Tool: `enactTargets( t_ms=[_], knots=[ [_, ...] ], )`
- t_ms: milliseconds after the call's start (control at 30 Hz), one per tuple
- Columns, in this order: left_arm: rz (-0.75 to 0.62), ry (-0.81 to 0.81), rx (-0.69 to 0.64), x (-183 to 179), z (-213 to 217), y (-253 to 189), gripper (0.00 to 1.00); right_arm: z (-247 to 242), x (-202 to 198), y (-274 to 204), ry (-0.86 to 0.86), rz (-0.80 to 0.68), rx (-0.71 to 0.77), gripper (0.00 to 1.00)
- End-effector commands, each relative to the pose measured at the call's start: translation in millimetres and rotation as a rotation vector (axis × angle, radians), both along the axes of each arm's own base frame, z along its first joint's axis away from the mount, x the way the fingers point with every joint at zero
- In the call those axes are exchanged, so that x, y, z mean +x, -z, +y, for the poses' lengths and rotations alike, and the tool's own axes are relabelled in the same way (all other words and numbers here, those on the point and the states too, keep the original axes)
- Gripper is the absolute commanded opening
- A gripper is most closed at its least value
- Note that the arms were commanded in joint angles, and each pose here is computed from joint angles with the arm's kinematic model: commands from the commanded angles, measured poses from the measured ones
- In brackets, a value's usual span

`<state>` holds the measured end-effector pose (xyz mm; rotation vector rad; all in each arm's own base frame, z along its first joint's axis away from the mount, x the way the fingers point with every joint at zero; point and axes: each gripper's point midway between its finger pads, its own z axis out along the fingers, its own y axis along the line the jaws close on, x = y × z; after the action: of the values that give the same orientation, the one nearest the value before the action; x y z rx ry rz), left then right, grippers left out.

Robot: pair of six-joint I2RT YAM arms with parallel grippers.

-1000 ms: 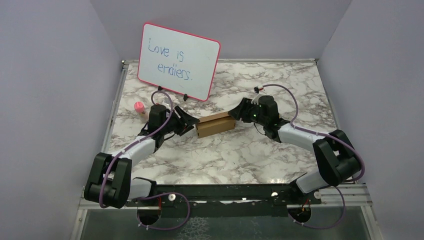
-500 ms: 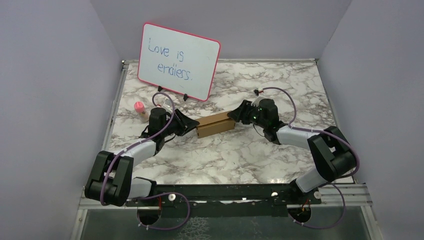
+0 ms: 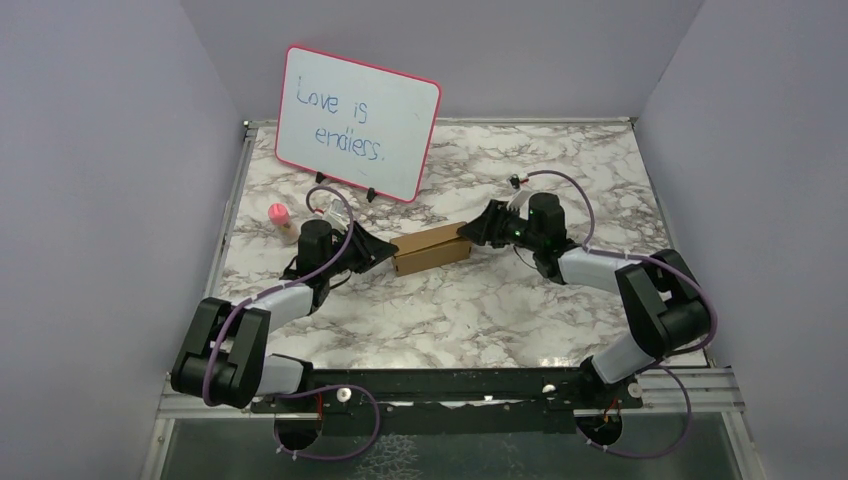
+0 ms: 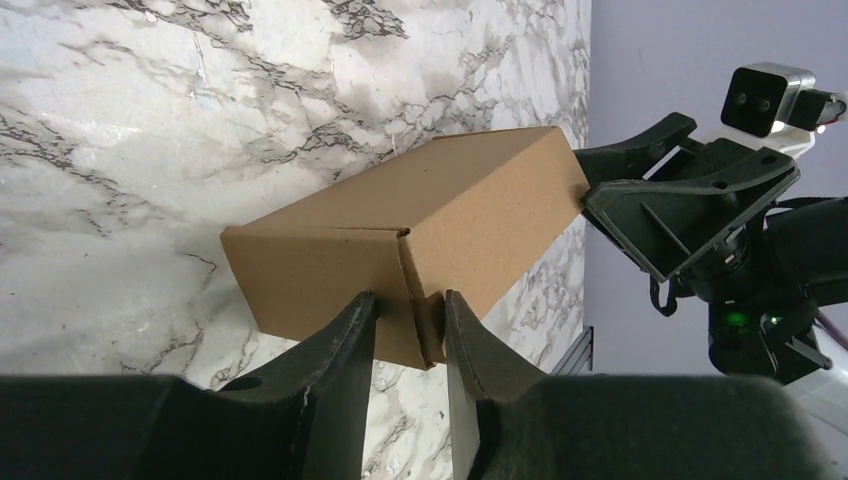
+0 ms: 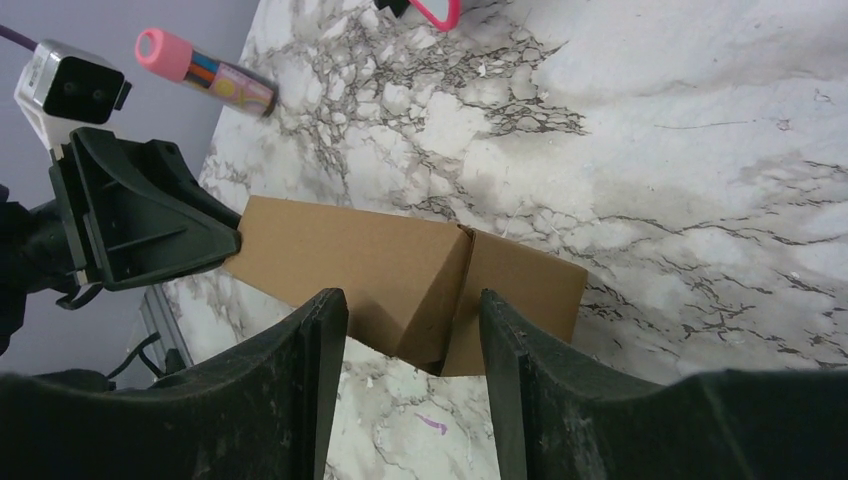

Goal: Fold the paper box

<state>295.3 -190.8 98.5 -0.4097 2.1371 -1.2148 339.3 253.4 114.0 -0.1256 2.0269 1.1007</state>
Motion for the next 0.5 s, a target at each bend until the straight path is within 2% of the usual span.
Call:
enactTargets(
  t_ms=[0, 300, 467],
  knots=[
    [0.191, -0.017, 0.153, -30, 19, 69, 0.21, 3, -1, -1, -0.093, -0.002, 0.016, 0.56],
    [0.19, -0.046, 0.246, -28, 32, 77, 0.19, -8, -5, 17, -0.11, 0.071, 0.058, 0.52],
    [0.183, -0.064, 0.259, -25, 35, 75, 0.19, -26, -8, 44, -0.062, 0.151, 0.046, 0.45]
  ],
)
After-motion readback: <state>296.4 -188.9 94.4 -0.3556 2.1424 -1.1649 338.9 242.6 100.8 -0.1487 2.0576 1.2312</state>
